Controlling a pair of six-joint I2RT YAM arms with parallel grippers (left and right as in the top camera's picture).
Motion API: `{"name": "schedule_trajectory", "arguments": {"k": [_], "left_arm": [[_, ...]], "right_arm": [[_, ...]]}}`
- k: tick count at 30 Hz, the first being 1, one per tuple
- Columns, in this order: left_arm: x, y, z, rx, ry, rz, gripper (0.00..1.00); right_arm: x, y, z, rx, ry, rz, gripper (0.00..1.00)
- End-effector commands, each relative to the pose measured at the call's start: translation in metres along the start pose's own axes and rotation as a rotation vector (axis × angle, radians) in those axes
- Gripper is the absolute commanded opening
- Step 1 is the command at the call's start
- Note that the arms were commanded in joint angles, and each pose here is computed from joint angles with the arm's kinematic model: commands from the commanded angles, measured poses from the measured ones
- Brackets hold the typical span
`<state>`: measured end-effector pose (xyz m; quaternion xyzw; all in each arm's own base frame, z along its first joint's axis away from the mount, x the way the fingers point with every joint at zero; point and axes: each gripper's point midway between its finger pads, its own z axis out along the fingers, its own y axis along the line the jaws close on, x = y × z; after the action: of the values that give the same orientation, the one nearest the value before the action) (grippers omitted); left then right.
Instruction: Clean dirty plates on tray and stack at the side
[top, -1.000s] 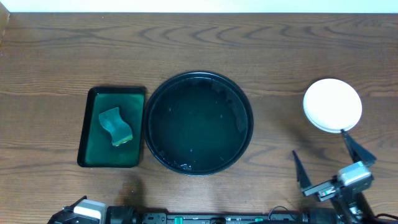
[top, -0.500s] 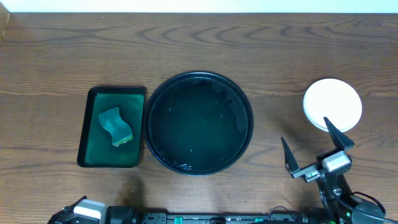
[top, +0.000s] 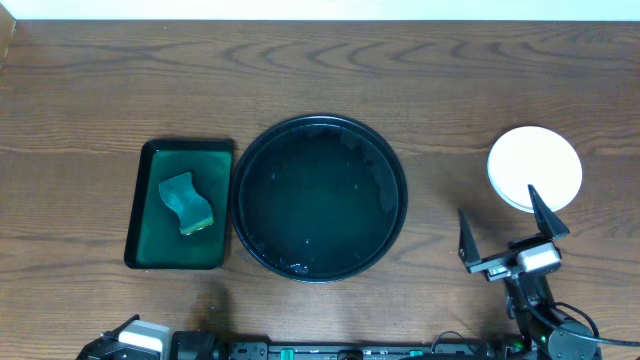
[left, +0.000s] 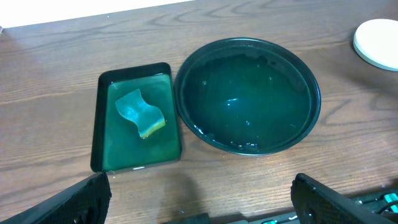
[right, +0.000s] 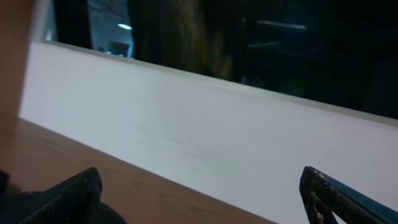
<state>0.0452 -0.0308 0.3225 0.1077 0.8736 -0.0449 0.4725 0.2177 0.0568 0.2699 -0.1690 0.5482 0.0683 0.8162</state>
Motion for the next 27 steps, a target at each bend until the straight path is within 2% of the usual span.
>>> {"name": "schedule_trajectory", "arguments": {"k": [1, 6, 10, 16, 27], "left_arm": [[0.0, -0.002, 0.0, 0.015, -0.002, 0.015, 0.93], [0.0, -0.002, -0.001, 0.016, -0.002, 0.015, 0.93], [0.0, -0.002, 0.0, 0.015, -0.002, 0.015, 0.93], [0.0, -0.002, 0.0, 0.015, -0.002, 0.015, 0.93], [0.0, -0.002, 0.0, 0.015, -0.002, 0.015, 0.93]], "right_arm": [[0.015, -0.016, -0.003, 0.098, 0.027, 0.019, 0.99], [0.031, -0.018, -0.004, 0.116, 0.089, 0.045, 0.99], [0.069, -0.014, -0.01, 0.12, 0.24, 0.168, 0.99], [0.107, -0.007, -0.022, 0.118, 0.398, 0.234, 0.99], [0.11, -0.007, -0.023, 0.124, 0.409, 0.25, 0.99]]}}
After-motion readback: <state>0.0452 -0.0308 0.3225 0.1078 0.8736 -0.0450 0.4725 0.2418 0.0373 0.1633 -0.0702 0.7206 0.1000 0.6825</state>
